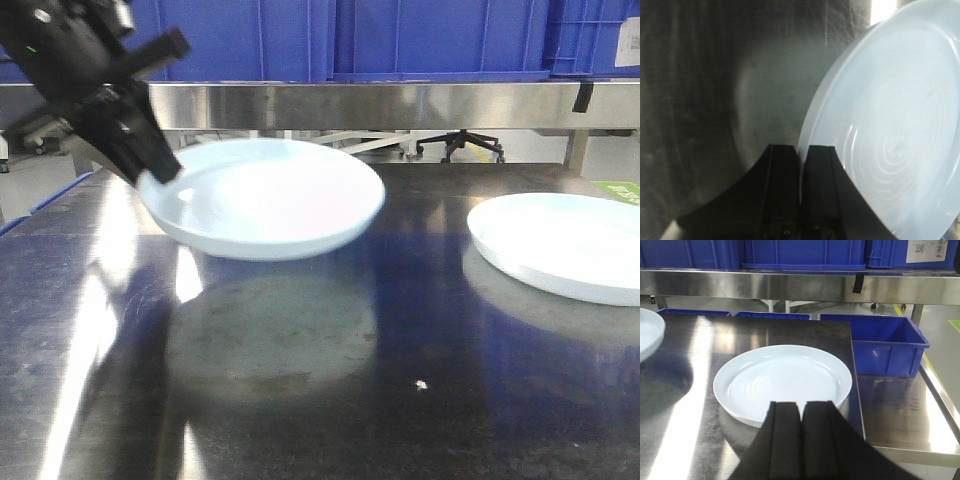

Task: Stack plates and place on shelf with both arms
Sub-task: 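Grip the plate rim with the left gripper and slide it toward the table center, then open the left gripper and lift it away from the plate, then move the right gripper down to the rim of the other white plate, then lift the plate with the right gripper and lower it onto the centered plate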

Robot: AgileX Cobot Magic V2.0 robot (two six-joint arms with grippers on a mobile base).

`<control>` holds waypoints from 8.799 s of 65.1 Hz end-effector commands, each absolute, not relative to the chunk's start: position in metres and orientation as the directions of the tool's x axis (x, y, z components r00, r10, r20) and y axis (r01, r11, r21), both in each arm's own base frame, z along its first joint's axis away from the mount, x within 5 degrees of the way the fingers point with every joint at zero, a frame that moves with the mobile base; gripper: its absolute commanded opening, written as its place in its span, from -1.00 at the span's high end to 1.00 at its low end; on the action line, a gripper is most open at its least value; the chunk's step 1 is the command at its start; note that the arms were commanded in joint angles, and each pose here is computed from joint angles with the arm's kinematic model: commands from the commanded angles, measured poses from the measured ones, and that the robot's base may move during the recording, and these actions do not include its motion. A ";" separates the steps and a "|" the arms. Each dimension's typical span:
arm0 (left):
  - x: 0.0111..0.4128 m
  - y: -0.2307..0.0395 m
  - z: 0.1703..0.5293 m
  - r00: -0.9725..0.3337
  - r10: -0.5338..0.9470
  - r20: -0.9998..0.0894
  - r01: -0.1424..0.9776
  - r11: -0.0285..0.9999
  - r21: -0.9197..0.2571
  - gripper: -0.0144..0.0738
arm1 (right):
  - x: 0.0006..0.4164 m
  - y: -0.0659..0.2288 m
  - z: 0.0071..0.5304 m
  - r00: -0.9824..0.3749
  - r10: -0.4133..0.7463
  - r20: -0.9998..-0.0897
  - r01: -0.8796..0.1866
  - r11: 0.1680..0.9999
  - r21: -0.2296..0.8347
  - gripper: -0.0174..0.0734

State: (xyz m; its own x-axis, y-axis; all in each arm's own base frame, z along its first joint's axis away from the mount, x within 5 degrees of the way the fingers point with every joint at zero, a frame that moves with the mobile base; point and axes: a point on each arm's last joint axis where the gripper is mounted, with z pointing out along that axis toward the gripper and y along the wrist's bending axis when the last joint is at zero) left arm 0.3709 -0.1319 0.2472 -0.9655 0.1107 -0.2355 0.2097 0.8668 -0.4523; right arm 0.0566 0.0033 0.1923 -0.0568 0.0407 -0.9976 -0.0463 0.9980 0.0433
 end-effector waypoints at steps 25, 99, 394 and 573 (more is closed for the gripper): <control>0.366 -0.174 0.263 -0.939 0.116 -0.324 0.277 0.812 -0.513 0.00 | 0.055 0.002 0.201 0.047 0.036 -0.998 -0.033 0.999 0.034 0.49; 0.244 -0.104 0.296 -0.403 0.026 -0.915 0.345 0.930 -0.126 0.49 | 0.055 0.002 0.201 0.047 0.036 -0.998 -0.033 0.999 0.034 0.49; 0.095 -0.013 0.288 0.022 -0.054 -0.998 0.138 0.989 -0.050 0.49 | 0.364 -0.051 0.278 -0.918 0.119 -0.379 0.096 0.992 0.079 0.27; 0.095 -0.013 0.288 0.022 -0.054 -0.998 0.138 0.989 -0.050 0.49 | 0.362 0.096 0.289 -0.899 0.066 -0.432 -0.139 0.894 0.427 0.49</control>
